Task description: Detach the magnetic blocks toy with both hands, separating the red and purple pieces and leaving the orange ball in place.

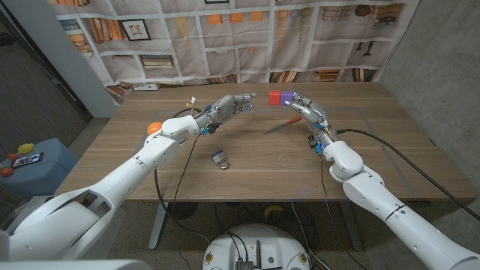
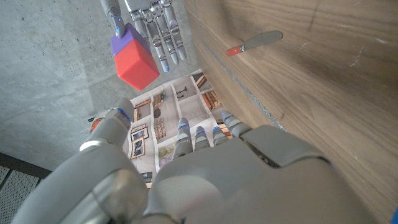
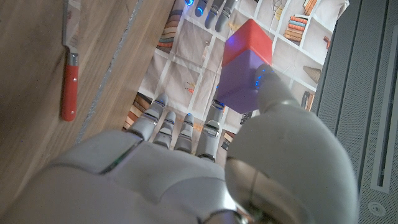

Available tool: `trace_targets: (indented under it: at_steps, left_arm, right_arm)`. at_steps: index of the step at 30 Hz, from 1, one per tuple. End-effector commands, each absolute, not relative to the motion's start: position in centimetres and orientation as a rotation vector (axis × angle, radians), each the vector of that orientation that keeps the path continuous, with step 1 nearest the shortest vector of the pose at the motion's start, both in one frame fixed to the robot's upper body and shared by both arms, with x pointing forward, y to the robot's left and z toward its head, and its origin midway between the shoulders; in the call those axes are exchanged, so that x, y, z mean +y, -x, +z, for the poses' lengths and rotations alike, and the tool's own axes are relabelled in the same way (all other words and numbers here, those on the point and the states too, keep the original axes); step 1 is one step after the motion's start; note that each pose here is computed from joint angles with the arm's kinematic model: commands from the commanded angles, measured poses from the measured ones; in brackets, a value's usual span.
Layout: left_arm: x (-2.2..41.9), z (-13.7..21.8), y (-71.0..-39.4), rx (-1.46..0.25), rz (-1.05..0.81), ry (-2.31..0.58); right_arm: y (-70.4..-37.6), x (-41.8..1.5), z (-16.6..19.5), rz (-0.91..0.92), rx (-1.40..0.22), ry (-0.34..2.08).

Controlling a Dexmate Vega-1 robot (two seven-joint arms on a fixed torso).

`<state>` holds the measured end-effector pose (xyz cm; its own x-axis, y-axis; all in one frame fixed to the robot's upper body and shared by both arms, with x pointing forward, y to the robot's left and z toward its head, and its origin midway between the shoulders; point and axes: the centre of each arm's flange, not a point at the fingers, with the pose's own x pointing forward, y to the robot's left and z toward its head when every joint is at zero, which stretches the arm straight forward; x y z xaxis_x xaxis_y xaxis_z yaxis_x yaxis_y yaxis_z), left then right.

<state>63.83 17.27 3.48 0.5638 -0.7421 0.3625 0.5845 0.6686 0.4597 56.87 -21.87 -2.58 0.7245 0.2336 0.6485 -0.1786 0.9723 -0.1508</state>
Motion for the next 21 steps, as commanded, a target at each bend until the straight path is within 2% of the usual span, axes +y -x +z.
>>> trace_targets:
  at_steps: [1,21]
  left_arm:
    - [16.6,4.0,-64.1,-0.566,-0.866,-0.308]
    - [15.4,4.8,-64.7,-0.561,-0.959,-0.326]
  right_arm:
    - [-57.4,-21.7,-2.9,0.230,-0.728,0.039]
    - [-58.4,-21.4,-3.0,0.229,-0.717,0.050]
